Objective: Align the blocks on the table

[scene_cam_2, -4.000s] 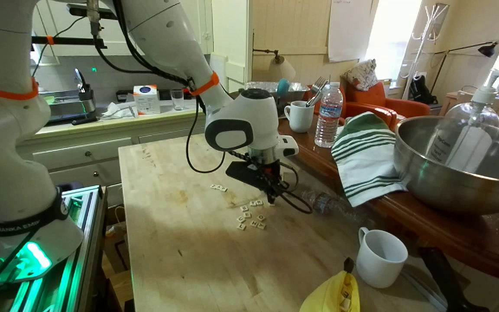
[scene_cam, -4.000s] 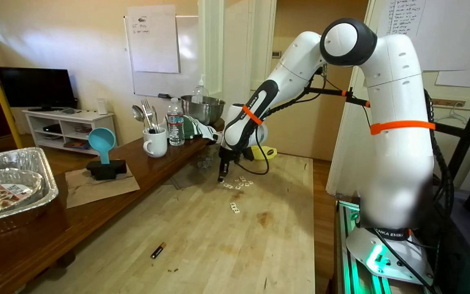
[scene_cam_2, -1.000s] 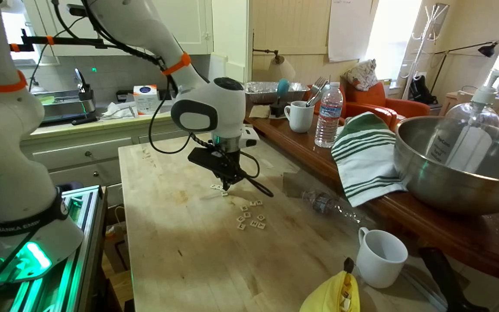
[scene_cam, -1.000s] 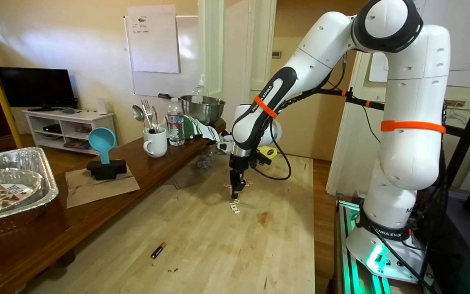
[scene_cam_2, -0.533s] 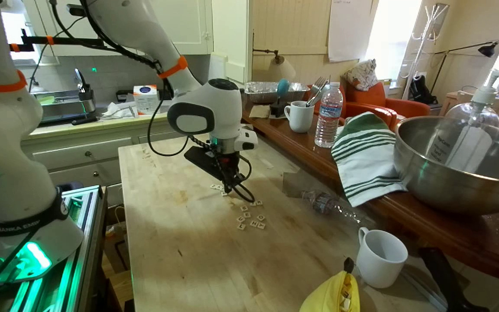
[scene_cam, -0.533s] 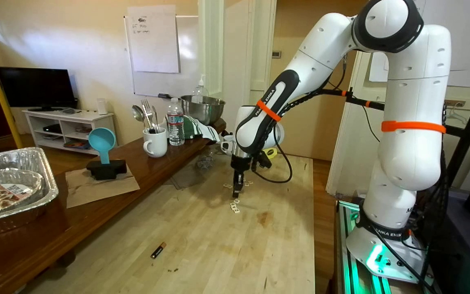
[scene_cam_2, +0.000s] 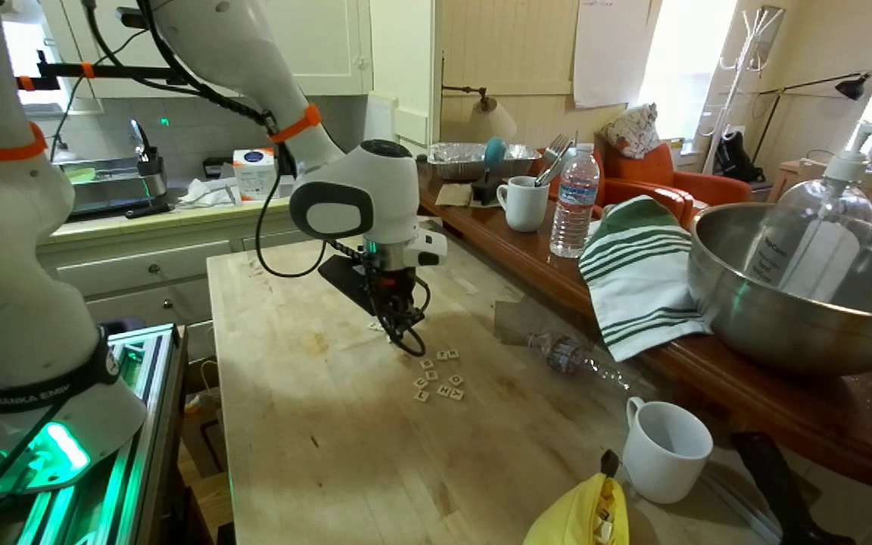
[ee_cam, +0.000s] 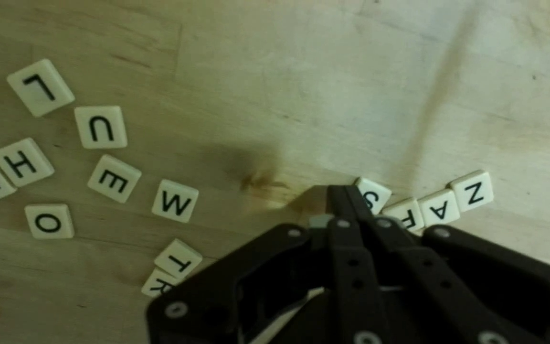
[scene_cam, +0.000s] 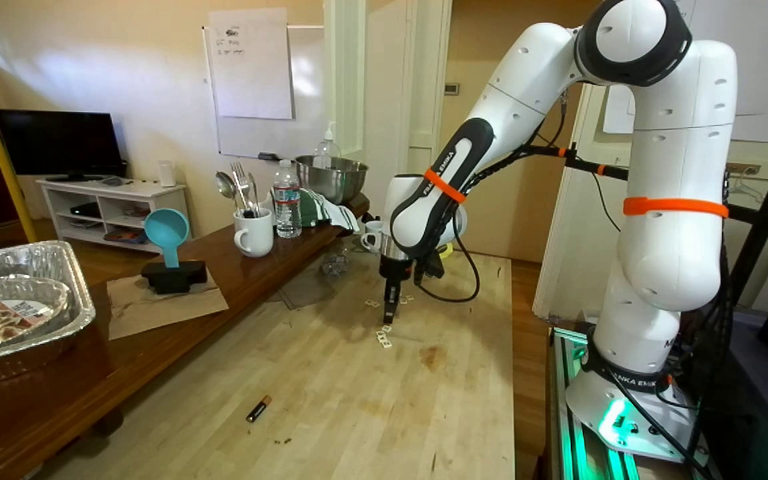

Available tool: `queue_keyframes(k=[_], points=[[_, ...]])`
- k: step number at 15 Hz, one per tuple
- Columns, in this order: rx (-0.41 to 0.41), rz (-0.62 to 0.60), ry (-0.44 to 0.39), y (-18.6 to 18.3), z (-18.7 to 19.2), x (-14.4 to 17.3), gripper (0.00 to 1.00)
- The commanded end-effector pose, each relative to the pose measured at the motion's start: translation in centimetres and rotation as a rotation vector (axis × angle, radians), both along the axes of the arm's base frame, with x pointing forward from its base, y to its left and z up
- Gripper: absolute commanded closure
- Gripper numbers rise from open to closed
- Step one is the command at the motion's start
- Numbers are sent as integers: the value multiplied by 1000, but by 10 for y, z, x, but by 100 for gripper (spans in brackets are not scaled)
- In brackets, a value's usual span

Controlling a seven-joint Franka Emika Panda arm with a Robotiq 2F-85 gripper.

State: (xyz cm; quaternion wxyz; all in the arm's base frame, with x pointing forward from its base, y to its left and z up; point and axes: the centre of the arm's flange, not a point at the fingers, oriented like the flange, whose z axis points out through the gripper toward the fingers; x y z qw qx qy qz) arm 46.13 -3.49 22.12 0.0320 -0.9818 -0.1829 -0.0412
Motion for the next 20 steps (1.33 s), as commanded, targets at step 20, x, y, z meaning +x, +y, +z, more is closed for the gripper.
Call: queue_keyframes(k=[20], points=[[-46, 41, -13, 7, -15, -9, 100]])
